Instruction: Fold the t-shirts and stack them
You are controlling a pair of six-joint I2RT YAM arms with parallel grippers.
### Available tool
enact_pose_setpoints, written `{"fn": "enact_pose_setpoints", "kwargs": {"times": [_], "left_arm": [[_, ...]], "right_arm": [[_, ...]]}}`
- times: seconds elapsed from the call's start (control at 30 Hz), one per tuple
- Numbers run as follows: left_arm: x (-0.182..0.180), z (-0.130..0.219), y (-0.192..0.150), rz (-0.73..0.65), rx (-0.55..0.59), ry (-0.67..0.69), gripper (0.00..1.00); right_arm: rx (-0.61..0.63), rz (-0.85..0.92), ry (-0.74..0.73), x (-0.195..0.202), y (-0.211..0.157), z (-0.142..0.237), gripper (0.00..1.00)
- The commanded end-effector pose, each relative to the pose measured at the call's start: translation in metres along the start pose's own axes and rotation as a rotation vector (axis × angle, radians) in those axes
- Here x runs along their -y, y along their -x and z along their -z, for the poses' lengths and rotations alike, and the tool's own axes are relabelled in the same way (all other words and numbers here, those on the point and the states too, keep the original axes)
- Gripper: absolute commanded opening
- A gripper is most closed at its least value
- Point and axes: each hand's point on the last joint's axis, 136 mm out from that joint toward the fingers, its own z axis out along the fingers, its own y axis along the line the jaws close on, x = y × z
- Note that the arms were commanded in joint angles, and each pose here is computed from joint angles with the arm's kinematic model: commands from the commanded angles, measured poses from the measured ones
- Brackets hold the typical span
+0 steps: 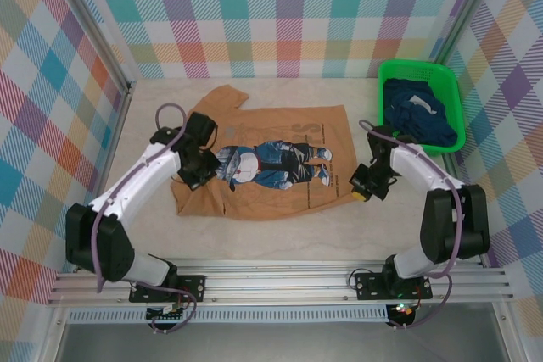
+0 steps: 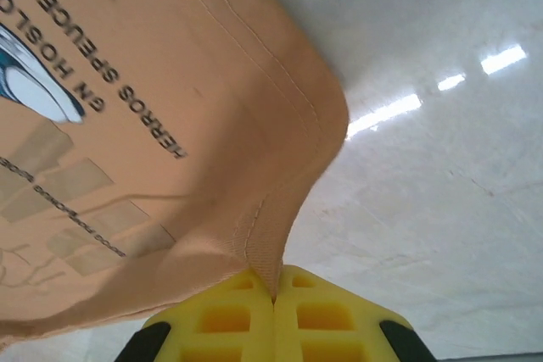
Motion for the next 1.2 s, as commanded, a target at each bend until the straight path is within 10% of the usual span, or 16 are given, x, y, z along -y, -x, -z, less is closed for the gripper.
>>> {"fn": "enact_pose_setpoints", "kwargs": {"times": [0.0,1.17], "left_arm": [[0.032,0.007,0.039,-0.101,0.058,-0.069,0.00],[0.047,-0.001,0.148,-0.097,0.169,-0.014,0.00]], "right_arm": [[0.023,0.007,0.016,-0.014,0.019,0.004,0.00],[0.098,-0.008,0.009,-0.055,0.108,0.002,0.00]]}}
